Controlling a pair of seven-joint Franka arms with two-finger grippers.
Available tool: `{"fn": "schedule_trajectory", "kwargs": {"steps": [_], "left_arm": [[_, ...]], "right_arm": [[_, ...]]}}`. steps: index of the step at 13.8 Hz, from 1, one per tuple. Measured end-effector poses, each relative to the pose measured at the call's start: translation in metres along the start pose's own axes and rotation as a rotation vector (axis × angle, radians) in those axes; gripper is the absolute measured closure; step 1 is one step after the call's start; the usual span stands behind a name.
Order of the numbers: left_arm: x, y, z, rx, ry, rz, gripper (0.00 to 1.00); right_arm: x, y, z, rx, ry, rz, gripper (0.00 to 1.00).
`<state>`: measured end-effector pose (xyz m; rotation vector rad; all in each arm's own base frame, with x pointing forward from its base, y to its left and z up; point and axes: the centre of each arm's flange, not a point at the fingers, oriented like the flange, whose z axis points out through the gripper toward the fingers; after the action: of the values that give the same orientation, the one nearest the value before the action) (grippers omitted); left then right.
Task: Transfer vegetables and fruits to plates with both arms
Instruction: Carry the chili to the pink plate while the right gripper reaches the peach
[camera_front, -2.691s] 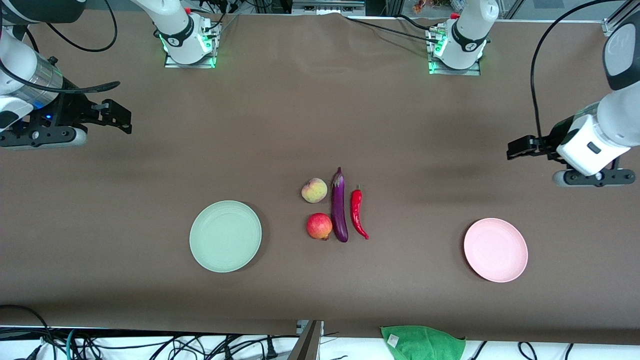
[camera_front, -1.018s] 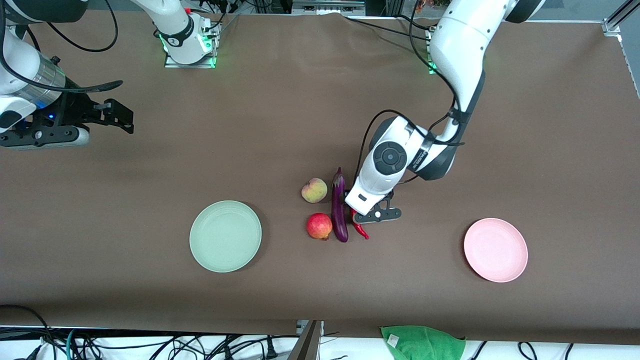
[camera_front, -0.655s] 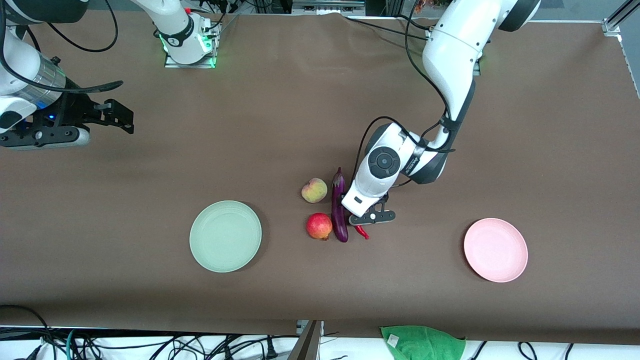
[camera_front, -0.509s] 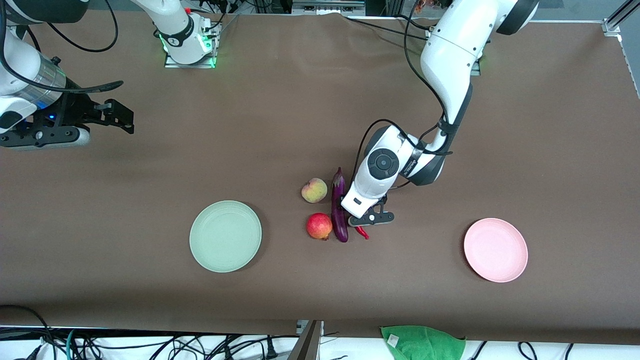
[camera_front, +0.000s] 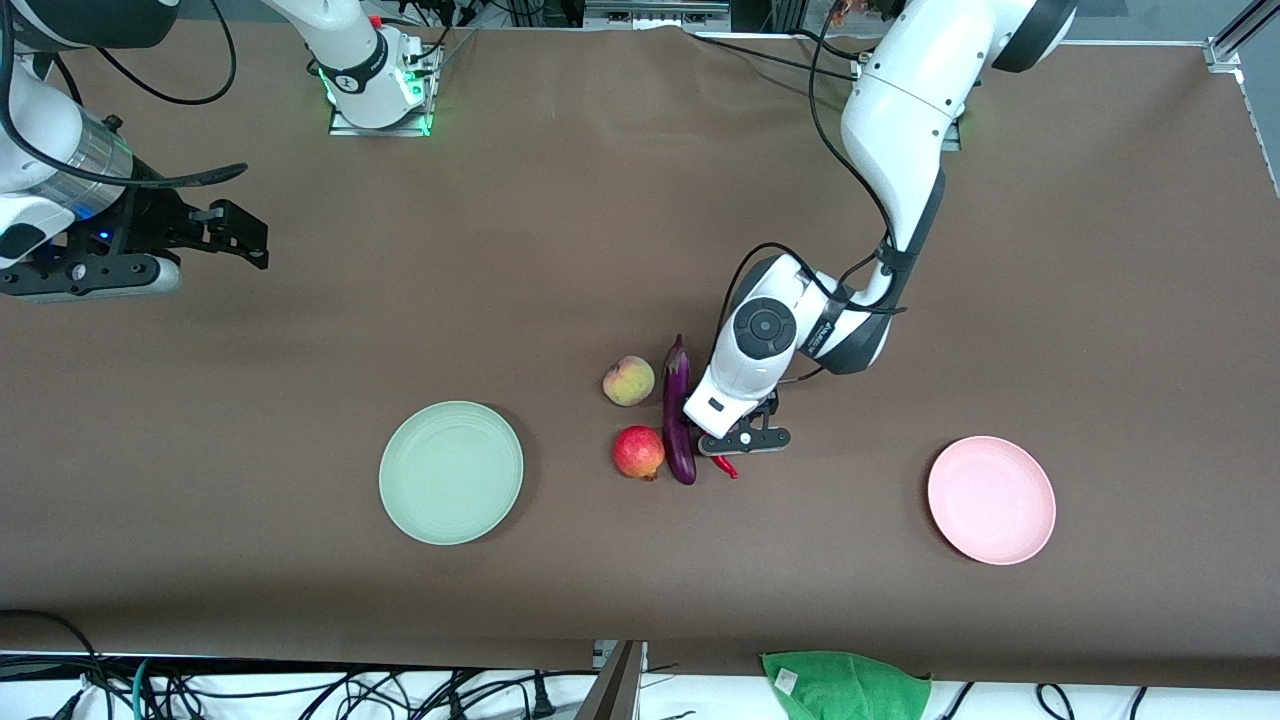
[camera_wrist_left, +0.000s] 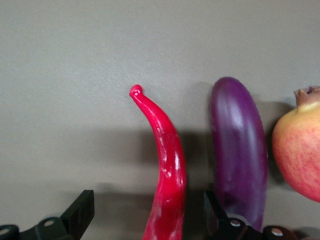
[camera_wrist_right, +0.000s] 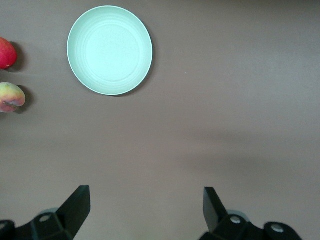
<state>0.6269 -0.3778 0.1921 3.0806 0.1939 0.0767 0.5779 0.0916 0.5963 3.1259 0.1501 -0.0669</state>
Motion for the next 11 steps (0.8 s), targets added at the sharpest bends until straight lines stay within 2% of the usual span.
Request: {"fn": "schedule_trajectory", "kwargs": {"steps": [6, 8, 9, 11], "left_arm": [[0.000, -0.003, 0.011, 0.002, 0.000, -0.003, 0.05], [0.001, -0.002, 0.017, -0.016, 0.022, -0.003, 0.09], [0.001, -0.002, 0.020, -0.018, 0.025, -0.003, 0.17], [0.002, -0.003, 0.020, -0.020, 0.028, -0.004, 0.39]], "right_arm": [[0.001, 0.001, 0.001, 0.000, 0.000, 0.001, 0.00], [0.001, 0.001, 0.001, 0.000, 0.000, 0.002, 0.00], [0.001, 0.001, 0.001, 0.000, 0.000, 0.002, 0.00], [0.001, 0.001, 0.001, 0.000, 0.000, 0.002, 0.00]]}}
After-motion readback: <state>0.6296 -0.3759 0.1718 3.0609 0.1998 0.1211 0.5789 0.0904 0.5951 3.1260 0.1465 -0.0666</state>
